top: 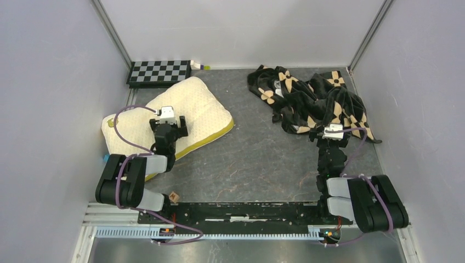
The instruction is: Remove the pillowcase from the pillow
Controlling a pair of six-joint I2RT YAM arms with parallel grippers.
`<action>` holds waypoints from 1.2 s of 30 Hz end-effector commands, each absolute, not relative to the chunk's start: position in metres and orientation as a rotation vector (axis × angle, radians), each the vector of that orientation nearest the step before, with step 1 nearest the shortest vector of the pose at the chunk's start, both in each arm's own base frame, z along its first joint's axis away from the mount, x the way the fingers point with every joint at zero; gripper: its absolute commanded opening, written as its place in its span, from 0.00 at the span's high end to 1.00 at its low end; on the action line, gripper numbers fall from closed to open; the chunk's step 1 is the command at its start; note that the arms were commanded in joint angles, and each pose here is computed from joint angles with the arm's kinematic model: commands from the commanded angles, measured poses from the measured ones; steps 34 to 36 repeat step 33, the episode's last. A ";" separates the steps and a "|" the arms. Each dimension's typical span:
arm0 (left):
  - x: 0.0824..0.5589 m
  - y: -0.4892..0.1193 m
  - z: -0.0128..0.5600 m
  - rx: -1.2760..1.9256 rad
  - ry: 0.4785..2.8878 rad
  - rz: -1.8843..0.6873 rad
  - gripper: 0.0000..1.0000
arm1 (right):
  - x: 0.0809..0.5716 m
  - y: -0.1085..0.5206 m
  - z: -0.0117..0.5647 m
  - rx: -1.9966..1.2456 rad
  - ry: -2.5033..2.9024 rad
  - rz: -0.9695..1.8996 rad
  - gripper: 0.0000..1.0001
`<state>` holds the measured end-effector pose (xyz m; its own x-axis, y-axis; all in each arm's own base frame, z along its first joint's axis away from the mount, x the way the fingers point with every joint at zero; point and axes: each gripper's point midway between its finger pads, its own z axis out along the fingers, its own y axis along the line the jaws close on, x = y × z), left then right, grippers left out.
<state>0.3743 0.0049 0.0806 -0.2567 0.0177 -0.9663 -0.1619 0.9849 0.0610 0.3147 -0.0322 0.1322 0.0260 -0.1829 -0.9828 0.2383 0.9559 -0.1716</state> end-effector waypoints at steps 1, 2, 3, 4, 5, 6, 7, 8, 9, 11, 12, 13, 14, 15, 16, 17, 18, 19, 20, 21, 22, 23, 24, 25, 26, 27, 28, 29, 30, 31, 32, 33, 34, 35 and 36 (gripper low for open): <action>0.385 0.004 0.096 -0.113 1.763 0.143 0.00 | 0.270 -0.045 0.100 0.080 1.529 -0.361 0.02; 0.385 0.004 0.095 -0.114 1.765 0.143 0.00 | 0.270 -0.045 0.104 0.071 1.511 -0.368 0.03; 0.385 0.005 0.095 -0.113 1.764 0.143 0.00 | 0.271 -0.041 0.106 0.050 1.501 -0.357 0.03; 0.385 0.005 0.095 -0.114 1.763 0.143 0.00 | 0.274 -0.040 0.098 0.038 1.540 -0.351 0.03; 0.385 0.005 0.095 -0.113 1.764 0.145 0.00 | 0.278 -0.038 0.092 0.034 1.567 -0.348 0.03; 0.384 0.004 0.095 -0.109 1.763 0.141 0.00 | 0.282 -0.036 0.092 0.020 1.575 -0.345 0.03; 0.383 0.001 0.094 -0.087 1.761 0.127 0.01 | 0.287 -0.033 0.093 -0.008 1.572 -0.341 0.03; 0.381 -0.004 0.093 -0.060 1.752 0.100 0.01 | 0.291 -0.029 0.089 -0.040 1.593 -0.333 0.03; 0.378 -0.005 0.091 -0.051 1.721 0.082 0.05 | 0.298 -0.025 0.083 -0.073 1.628 -0.324 0.04; 0.377 -0.005 0.088 -0.046 1.746 0.082 0.05 | 0.300 -0.023 0.083 -0.087 1.626 -0.315 0.04; 0.378 -0.005 0.087 -0.045 1.749 0.082 0.05 | 0.300 -0.022 0.084 -0.088 1.624 -0.314 0.04; 0.379 -0.004 0.091 -0.055 1.712 0.084 0.00 | 0.301 -0.023 0.083 -0.088 1.631 -0.315 0.04; 0.378 -0.001 0.090 -0.066 1.723 0.100 0.00 | 0.301 -0.023 0.083 -0.087 1.629 -0.315 0.04; 0.378 0.000 0.090 -0.074 1.729 0.101 0.00 | 0.301 -0.023 0.083 -0.087 1.628 -0.314 0.04; 0.378 0.000 0.092 -0.078 1.714 0.101 0.00 | 0.301 -0.023 0.083 -0.087 1.627 -0.316 0.02; 0.378 0.000 0.093 -0.078 1.710 0.104 0.00 | 0.300 -0.023 0.084 -0.087 1.625 -0.315 0.02; 0.378 0.000 0.091 -0.076 1.719 0.102 0.00 | 0.299 -0.023 0.084 -0.085 1.622 -0.315 0.02; 0.378 0.000 0.091 -0.077 1.720 0.102 0.00 | 0.299 -0.023 0.084 -0.087 1.622 -0.315 0.02; 0.378 0.000 0.092 -0.076 1.715 0.101 0.00 | 0.300 -0.023 0.084 -0.086 1.621 -0.316 0.02; 0.378 0.000 0.092 -0.075 1.714 0.101 0.00 | 0.299 -0.023 0.084 -0.085 1.622 -0.316 0.02; 0.378 0.000 0.092 -0.075 1.718 0.101 0.00 | 0.300 -0.023 0.084 -0.087 1.623 -0.315 0.02; 0.378 0.000 0.092 -0.076 1.716 0.101 0.00 | 0.300 -0.023 0.085 -0.085 1.621 -0.316 0.02; 0.378 0.000 0.092 -0.076 1.715 0.101 0.00 | 0.300 -0.023 0.084 -0.086 1.623 -0.316 0.02; 0.378 0.000 0.091 -0.076 1.718 0.101 0.00 | 0.299 -0.023 0.084 -0.087 1.623 -0.315 0.02; 0.378 0.000 0.092 -0.075 1.716 0.100 0.00 | 0.299 -0.022 0.084 -0.088 1.623 -0.314 0.02; 0.378 0.000 0.092 -0.076 1.717 0.100 0.00 | 0.299 -0.023 0.084 -0.087 1.623 -0.315 0.02; 0.379 -0.001 0.092 -0.074 1.718 0.099 0.00 | 0.299 -0.023 0.084 -0.085 1.623 -0.317 0.02; 0.379 -0.001 0.091 -0.072 1.721 0.099 0.00 | 0.299 -0.023 0.084 -0.087 1.624 -0.315 0.02; 0.379 -0.001 0.091 -0.072 1.723 0.099 0.00 | 0.299 -0.023 0.084 -0.086 1.623 -0.316 0.02; 0.379 0.000 0.091 -0.073 1.723 0.097 0.00 | 0.299 -0.023 0.084 -0.086 1.625 -0.316 0.02; 0.379 0.000 0.091 -0.072 1.723 0.097 0.00 | 0.300 -0.023 0.084 -0.086 1.622 -0.315 0.02; 0.379 0.000 0.091 -0.073 1.723 0.097 0.00 | 0.299 -0.023 0.084 -0.087 1.624 -0.315 0.02; 0.379 0.000 0.091 -0.073 1.723 0.097 0.00 | 0.299 -0.023 0.084 -0.087 1.624 -0.315 0.02; 0.379 0.000 0.091 -0.073 1.723 0.097 0.00 | 0.299 -0.023 0.084 -0.087 1.624 -0.315 0.02; 0.379 0.000 0.091 -0.073 1.723 0.097 0.00 | 0.299 -0.023 0.084 -0.087 1.624 -0.315 0.02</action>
